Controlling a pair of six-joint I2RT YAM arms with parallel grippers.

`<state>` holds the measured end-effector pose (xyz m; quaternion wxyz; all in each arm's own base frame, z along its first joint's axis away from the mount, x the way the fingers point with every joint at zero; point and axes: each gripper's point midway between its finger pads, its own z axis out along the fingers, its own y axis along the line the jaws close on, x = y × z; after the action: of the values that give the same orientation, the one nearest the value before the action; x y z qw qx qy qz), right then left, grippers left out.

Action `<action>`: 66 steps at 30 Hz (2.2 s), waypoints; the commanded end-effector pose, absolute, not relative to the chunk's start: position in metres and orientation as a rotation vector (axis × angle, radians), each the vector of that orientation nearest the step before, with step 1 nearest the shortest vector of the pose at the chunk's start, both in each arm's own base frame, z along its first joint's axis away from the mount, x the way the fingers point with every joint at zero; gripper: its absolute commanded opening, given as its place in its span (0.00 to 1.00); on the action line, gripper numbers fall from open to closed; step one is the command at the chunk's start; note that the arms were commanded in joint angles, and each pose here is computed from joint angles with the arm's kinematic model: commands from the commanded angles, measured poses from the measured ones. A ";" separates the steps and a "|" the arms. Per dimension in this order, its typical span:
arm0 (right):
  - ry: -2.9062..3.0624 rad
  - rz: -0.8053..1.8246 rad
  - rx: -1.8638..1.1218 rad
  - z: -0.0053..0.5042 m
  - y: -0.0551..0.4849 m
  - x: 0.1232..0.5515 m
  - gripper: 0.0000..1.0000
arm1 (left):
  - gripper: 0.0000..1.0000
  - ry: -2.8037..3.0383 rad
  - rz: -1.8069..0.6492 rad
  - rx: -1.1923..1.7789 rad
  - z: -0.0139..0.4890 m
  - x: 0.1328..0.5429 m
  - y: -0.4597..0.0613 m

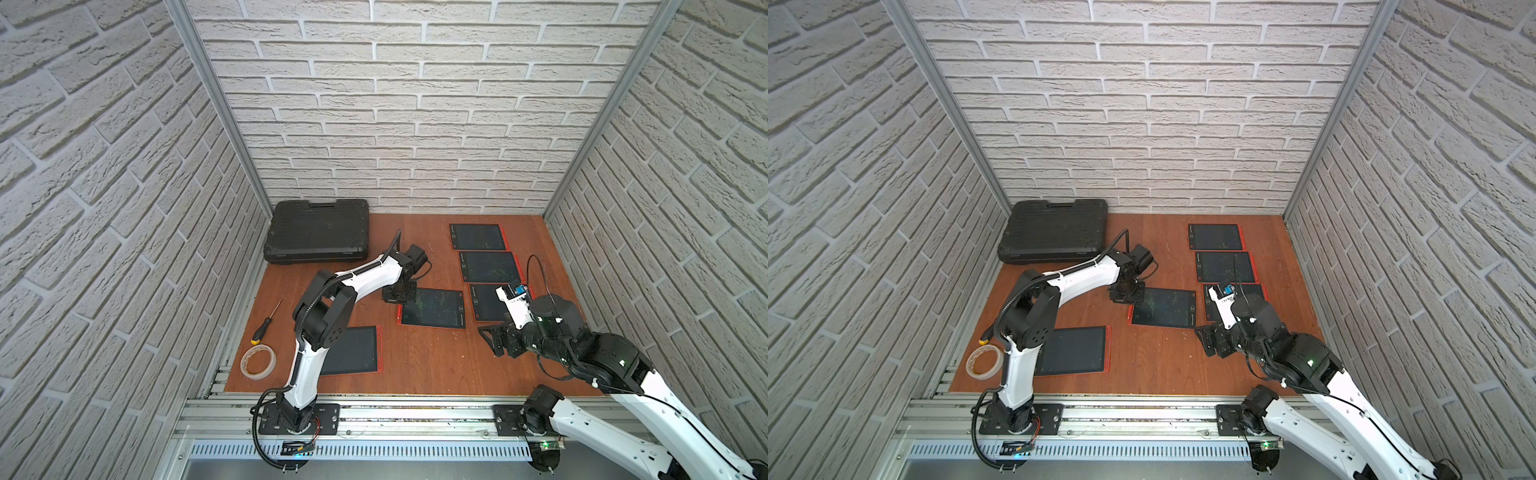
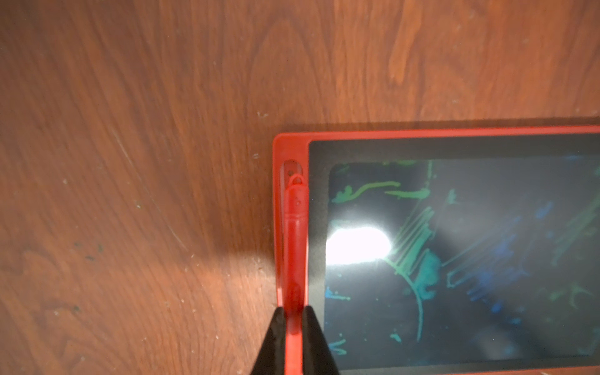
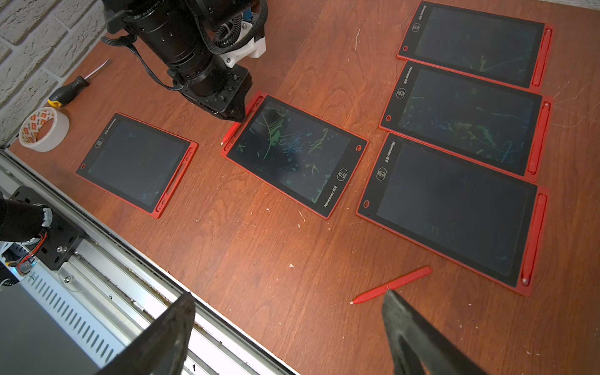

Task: Place the stylus back onto the writing tablet
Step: Adjust the stylus on the writing tablet.

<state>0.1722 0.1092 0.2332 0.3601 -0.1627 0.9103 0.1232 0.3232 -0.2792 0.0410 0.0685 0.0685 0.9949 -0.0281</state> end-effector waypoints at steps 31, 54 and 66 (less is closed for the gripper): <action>2.317 0.339 -0.405 0.239 0.114 0.178 0.89 | 0.23 3.064 -0.134 0.161 0.032 0.314 -0.267; 2.319 0.334 -0.400 0.237 0.113 0.178 0.89 | 0.36 3.081 -0.470 0.019 0.025 0.291 -0.304; 2.322 0.331 -0.396 0.237 0.113 0.178 0.89 | 0.36 3.047 -0.483 0.051 0.040 0.284 -0.305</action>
<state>0.1723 0.1094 0.2324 0.3579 -0.1570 0.9119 0.1251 0.2854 -0.3094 0.0264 0.0144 0.0107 0.9879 -0.1538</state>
